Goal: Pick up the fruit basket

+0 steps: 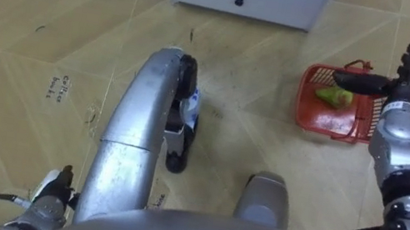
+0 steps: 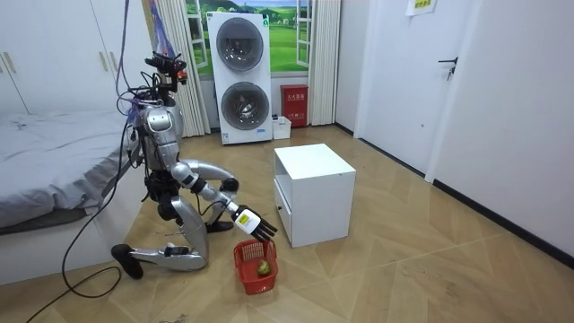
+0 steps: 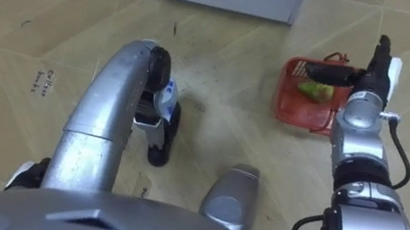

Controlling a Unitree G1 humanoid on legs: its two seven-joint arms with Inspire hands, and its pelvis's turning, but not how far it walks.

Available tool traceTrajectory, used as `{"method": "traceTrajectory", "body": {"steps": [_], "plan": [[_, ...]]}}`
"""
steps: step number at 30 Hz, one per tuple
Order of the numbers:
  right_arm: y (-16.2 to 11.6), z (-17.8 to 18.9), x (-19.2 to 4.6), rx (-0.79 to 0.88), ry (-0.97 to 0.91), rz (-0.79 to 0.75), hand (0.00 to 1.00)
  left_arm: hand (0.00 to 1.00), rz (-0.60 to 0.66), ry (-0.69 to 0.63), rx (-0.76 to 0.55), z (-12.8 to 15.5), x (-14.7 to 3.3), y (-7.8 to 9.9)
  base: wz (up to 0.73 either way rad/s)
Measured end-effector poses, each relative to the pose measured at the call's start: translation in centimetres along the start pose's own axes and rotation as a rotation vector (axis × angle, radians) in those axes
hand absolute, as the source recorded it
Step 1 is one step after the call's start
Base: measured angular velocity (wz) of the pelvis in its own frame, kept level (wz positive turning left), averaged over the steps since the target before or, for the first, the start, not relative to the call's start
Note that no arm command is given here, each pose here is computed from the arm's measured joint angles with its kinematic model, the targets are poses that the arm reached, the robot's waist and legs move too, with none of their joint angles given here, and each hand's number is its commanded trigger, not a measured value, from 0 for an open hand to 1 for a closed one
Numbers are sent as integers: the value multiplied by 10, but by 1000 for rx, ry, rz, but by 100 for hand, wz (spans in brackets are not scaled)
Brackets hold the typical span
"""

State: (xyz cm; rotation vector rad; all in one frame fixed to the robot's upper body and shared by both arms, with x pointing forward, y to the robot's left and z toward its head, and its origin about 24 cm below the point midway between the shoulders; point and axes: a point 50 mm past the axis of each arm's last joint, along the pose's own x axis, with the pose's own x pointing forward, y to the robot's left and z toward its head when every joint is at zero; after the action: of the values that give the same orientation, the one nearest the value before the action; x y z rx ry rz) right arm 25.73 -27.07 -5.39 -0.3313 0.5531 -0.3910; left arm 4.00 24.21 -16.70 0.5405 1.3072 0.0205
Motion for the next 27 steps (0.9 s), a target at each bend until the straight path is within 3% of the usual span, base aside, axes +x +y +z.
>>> {"method": "traceTrajectory", "body": {"steps": [11,27], "plan": [[-4,-15,0,-44,65,36,0,0,-43,-24,18,14,2,-1,-1],[-29,-41,0,55,210,1,0,0,-84,-30,18,15,2,-3,0]]}}
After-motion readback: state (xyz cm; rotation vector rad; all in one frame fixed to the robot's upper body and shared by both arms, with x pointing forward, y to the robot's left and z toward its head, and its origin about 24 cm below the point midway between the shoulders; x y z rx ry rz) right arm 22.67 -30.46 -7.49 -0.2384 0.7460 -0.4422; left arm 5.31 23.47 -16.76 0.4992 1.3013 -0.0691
